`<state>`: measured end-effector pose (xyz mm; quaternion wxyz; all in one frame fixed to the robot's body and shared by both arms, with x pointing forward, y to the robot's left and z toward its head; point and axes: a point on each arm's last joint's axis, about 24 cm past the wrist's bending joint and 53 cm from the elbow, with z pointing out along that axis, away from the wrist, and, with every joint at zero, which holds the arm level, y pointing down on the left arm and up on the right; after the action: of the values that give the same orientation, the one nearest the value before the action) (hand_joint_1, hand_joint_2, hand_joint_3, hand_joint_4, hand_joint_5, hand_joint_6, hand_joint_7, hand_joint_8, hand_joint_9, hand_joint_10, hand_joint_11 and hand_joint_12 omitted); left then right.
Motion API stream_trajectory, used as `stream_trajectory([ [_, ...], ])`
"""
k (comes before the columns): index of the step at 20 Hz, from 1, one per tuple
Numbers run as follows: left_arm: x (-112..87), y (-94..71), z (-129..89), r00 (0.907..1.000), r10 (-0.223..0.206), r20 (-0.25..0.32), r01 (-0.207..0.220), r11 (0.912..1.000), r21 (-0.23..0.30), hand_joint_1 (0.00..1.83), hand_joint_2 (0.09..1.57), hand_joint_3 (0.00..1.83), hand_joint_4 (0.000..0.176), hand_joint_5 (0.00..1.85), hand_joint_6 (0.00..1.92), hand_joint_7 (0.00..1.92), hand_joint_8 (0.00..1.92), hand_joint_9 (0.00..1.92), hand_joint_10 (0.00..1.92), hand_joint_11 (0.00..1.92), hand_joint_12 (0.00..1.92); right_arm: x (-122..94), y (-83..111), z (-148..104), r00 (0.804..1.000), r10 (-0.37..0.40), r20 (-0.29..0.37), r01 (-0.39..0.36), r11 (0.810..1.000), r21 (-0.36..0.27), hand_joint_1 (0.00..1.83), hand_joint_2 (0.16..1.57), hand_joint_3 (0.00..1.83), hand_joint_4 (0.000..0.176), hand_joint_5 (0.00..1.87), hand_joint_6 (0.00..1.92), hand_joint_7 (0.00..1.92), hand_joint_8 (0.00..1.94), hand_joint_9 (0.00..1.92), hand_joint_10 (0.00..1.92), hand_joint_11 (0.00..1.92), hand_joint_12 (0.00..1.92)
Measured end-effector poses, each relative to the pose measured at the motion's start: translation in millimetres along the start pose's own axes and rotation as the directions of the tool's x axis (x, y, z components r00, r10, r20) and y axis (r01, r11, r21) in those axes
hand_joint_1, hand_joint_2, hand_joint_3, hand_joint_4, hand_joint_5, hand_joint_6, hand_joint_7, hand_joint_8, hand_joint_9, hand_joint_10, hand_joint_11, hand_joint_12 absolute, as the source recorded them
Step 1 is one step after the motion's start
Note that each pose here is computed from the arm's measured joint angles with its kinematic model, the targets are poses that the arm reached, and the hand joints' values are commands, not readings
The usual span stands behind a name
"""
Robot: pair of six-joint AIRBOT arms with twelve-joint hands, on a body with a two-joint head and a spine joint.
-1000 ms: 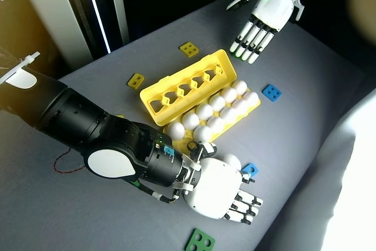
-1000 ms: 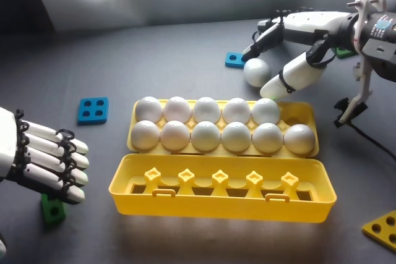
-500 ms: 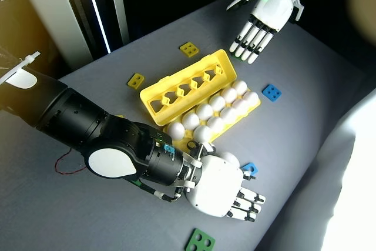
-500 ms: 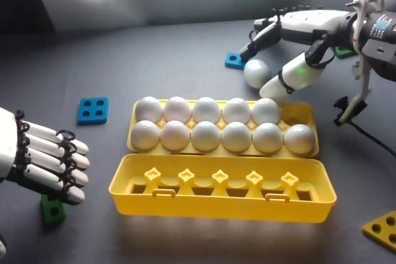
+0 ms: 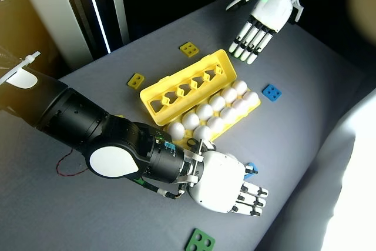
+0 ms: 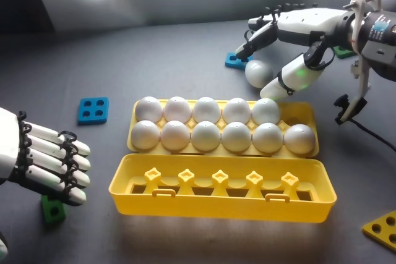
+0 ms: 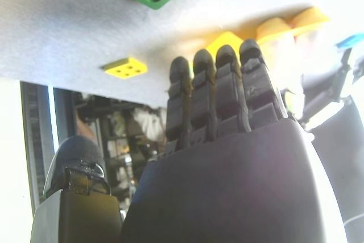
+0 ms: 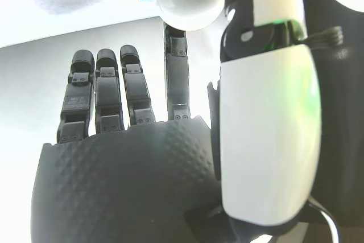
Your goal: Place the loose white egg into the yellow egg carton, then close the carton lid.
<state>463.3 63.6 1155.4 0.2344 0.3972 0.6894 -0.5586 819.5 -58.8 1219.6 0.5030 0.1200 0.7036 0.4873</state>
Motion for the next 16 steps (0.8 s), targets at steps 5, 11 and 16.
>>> stream_trajectory([
  [5,0.1,0.2,-0.1,1.0,0.0,-0.001,0.0,1.0,-0.001,0.0,1.12,0.0,0.0,0.27,0.01,0.19,0.01,0.07,0.01,0.0,0.0,1.1,-6.7,-2.6,1.0,-0.011,-0.004,0.011,1.0,0.009,0.94,0.86,0.01,0.176,0.61,0.0,0.07,0.0,0.0,0.0,0.0,0.01],
  [11,0.2,0.0,0.0,1.0,0.0,-0.001,0.0,1.0,0.0,0.0,1.12,0.0,0.0,0.27,0.0,0.18,0.0,0.07,0.0,0.0,0.0,1.3,-8.1,-6.6,0.999,-0.046,-0.01,0.046,0.999,-0.009,0.94,0.87,0.01,0.176,0.64,0.01,0.09,0.0,0.0,0.0,0.0,0.0],
  [16,0.3,0.1,0.0,1.0,0.0,-0.001,0.0,1.0,0.0,0.0,1.13,0.0,0.0,0.27,0.0,0.18,0.0,0.06,0.0,0.0,0.0,1.3,-6.4,-6.8,0.998,-0.055,-0.011,0.055,0.998,-0.017,0.98,0.85,0.0,0.176,0.71,0.03,0.13,0.01,0.0,0.0,0.0,0.0],
])
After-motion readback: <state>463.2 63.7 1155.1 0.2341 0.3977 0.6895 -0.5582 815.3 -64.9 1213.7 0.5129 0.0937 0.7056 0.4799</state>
